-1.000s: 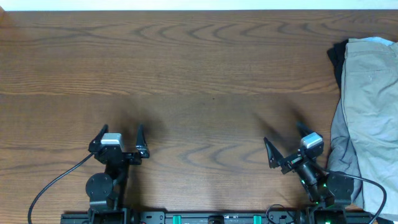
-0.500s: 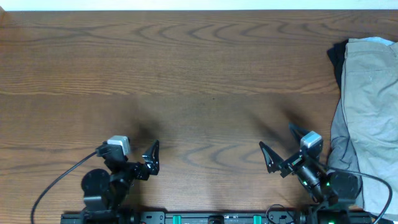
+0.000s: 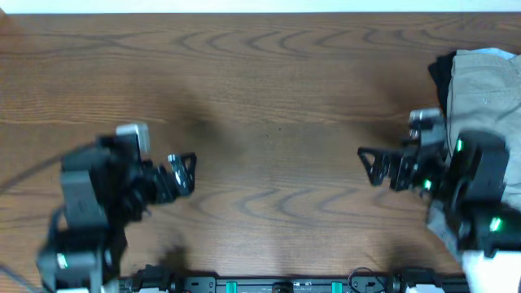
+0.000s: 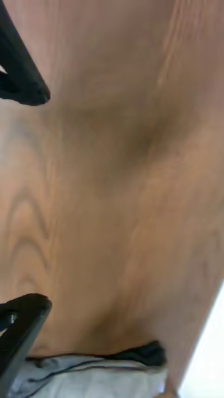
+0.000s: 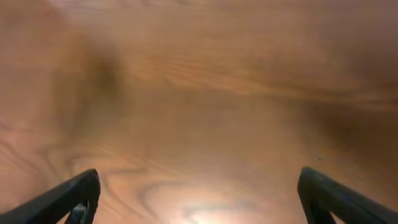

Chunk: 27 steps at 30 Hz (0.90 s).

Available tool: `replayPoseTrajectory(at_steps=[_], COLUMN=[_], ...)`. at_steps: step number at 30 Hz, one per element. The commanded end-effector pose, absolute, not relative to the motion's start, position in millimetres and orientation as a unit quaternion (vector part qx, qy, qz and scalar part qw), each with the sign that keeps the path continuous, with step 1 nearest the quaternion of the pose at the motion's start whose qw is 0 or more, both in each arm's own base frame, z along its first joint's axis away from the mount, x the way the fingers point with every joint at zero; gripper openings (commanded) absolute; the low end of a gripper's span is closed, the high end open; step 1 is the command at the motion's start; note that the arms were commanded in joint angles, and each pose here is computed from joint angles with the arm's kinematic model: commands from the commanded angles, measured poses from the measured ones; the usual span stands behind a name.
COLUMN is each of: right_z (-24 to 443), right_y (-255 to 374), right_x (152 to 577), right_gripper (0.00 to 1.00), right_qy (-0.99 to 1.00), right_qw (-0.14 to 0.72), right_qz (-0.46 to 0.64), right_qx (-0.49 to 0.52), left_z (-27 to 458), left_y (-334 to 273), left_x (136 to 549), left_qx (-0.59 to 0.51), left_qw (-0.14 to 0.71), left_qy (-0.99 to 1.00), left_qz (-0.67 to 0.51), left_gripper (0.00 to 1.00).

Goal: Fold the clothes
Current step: 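Reach the right gripper to the clothes pile and grasp the grey-green shorts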

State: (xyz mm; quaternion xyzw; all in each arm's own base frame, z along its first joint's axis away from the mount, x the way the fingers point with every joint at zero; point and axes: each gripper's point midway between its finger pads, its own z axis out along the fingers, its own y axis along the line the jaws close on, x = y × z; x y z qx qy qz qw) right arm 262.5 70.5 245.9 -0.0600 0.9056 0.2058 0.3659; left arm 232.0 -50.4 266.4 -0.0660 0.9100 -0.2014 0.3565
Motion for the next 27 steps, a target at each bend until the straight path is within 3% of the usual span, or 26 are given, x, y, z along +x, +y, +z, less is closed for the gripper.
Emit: replayPoseTrajectory(at_steps=[1,7,17,21,24,27], right_z=[273.3,274.9,221.3,214.0,219.7,216.4], right_y=[68.0,70.2,-28.2,-80.2,-90.7,-110.9], right_x=[283.4,298.6,348.9,381.6,417.9,441.4], right_gripper=[0.99,0.99,0.99,0.99,0.99,0.84], right_qy=[0.908,0.925,0.964,0.958,0.944,0.933], right_qw=[0.366,0.318,0.21,0.213,0.262,0.297], right_qz=[0.169,0.186,0.09,0.04,0.08,0.073], right_qx=[-0.111,-0.092,0.14,0.188,0.186,0.187], left_z=[293.8,308.7,296.3,279.5,272.5,269.3], left_y=[-45.3,-51.8,-34.0,-34.1,-34.0,-33.9], left_x=[251.4,267.7,279.6,280.8,284.2,286.4], left_qx=[-0.054,-0.036,-0.056,-0.062,-0.064,-0.065], left_qw=[0.343,0.315,0.309,0.27,0.257,0.251], left_qy=[0.92,0.928,0.938,0.949,0.953,0.954], left_qz=[-0.182,-0.197,-0.148,-0.147,-0.147,-0.147], left_gripper=[0.98,0.98,0.98,0.98,0.98,0.98])
